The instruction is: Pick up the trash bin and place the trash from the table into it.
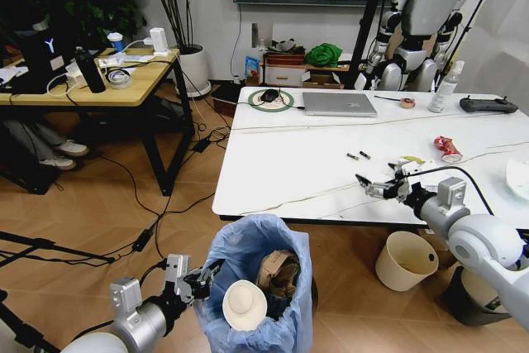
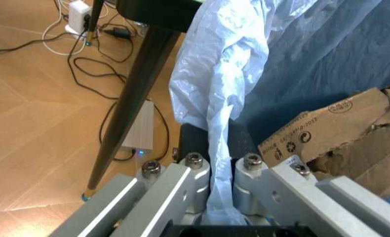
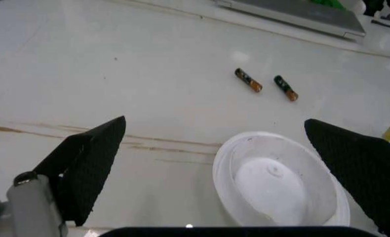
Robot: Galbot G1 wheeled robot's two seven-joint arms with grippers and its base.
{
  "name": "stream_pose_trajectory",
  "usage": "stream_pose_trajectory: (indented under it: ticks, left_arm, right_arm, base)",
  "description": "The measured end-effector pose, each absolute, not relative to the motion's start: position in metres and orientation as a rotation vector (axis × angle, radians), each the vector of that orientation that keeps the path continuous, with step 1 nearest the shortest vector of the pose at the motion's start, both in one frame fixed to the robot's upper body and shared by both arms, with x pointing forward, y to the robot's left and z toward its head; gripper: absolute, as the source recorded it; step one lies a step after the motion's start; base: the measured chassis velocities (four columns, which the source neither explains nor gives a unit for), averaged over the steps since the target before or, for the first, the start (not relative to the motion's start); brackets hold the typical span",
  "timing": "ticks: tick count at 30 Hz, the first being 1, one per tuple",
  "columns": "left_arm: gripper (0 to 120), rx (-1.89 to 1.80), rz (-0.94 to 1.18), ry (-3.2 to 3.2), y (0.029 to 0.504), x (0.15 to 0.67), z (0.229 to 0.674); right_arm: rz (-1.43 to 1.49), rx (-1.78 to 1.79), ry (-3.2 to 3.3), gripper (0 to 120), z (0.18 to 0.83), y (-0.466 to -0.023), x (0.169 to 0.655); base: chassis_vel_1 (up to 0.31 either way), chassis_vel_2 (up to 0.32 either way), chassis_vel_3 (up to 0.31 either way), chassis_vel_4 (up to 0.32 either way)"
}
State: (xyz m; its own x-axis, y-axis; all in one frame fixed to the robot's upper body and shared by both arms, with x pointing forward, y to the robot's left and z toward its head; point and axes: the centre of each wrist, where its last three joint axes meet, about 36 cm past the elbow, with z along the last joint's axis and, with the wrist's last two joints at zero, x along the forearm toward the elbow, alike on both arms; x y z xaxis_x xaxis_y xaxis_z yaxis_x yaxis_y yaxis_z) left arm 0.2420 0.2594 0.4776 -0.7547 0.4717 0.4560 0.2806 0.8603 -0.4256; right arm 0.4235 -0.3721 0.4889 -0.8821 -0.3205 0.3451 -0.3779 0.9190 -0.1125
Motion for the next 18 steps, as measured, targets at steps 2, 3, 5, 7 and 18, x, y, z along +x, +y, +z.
stream_pose_trajectory:
  ticks: [2, 3, 5, 7, 18]
  left_arm:
    - [0, -0.544, 0.449, -2.468, 0.260, 0.242, 0.478]
    - [0, -0.543, 0.449, -2.468, 0.260, 0.242, 0.478]
    - [0, -0.542, 0.449, -2.468, 0.260, 0.241, 0.478]
    - [0, -0.542, 0.448, -2.468, 0.260, 0.241, 0.478]
    - [0, -0.536, 0.459, -2.472, 0.260, 0.240, 0.479]
  right_arm:
    - [0.252, 0.523, -2.744, 100, 0.485, -0.371, 0.424]
    - [0.253, 0.526, -2.739, 100, 0.484, -0.370, 0.424]
    - [0.253, 0.529, -2.734, 100, 0.483, -0.369, 0.425]
    - [0.256, 0.531, -2.724, 100, 0.480, -0.368, 0.426]
    - [0.274, 0.495, -2.673, 68, 0.473, -0.375, 0.432]
  base:
    - [0.000, 0.000, 0.000, 0.000]
    - [0.000, 0.000, 0.000, 0.000]
    - [0.000, 0.000, 0.000, 0.000]
    - [0.000, 0.000, 0.000, 0.000]
    - [0.000, 0.000, 0.000, 0.000]
